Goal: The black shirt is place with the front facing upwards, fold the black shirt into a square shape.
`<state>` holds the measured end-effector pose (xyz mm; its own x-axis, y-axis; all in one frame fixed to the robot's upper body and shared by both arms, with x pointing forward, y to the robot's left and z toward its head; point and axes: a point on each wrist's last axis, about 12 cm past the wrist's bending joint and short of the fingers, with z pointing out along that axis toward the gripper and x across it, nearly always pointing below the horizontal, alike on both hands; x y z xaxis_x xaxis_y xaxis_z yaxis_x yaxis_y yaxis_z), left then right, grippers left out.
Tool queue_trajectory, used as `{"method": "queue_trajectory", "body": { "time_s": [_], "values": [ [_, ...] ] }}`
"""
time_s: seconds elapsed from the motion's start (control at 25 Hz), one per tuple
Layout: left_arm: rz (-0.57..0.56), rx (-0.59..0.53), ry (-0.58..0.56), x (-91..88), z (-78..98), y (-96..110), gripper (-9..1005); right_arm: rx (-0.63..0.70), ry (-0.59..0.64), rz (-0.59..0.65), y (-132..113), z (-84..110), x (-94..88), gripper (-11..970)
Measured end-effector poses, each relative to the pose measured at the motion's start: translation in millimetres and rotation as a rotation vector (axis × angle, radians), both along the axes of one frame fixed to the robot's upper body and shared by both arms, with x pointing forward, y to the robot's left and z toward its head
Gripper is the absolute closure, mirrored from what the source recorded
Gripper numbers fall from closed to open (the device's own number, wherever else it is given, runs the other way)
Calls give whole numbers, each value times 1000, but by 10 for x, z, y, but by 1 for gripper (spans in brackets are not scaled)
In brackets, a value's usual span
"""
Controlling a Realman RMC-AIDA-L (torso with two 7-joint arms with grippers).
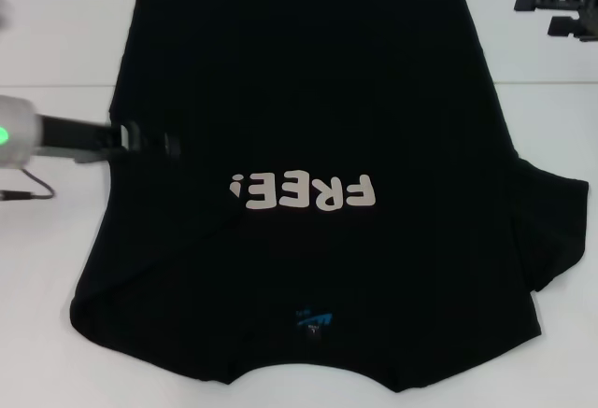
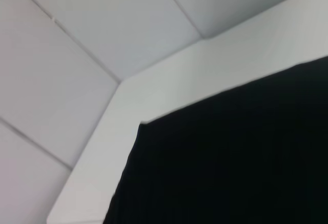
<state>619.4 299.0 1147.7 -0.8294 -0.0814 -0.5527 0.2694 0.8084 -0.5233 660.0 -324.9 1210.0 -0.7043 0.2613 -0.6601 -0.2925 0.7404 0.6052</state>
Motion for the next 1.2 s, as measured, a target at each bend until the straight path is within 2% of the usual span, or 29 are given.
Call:
{"method": "queue_trajectory", "body": {
  "time_s": [0.08,0.16,0.28,0.4,0.44,0.68,0.84,1.08,1.2],
  "values": [
    [-50,-98,-93,-156,42,113,728,-31,10,33,4,7,-27,77],
    [-169,-162,-169,-349,63,199,651,-79,19,88,8,25,-76,76],
    [-326,-194,-176,-607,30,274,531,-155,83,176,-12,4,-197,75],
    [-321,-196,-164,-668,-28,298,406,-201,206,226,-72,-94,-346,83],
    [-314,-196,-161,-677,-47,301,364,-208,254,230,-104,-142,-403,88],
    [-283,-183,-175,-623,-112,232,297,-206,422,186,-266,-399,-615,115],
    [-274,-178,-193,-551,-108,162,297,-188,496,181,-313,-620,-755,133],
    [-273,-170,-213,-497,-125,95,296,-182,552,152,-345,-827,-858,352],
    [-270,-172,-217,-489,-150,79,296,-173,564,119,-358,-924,-884,416]
  ]
}}
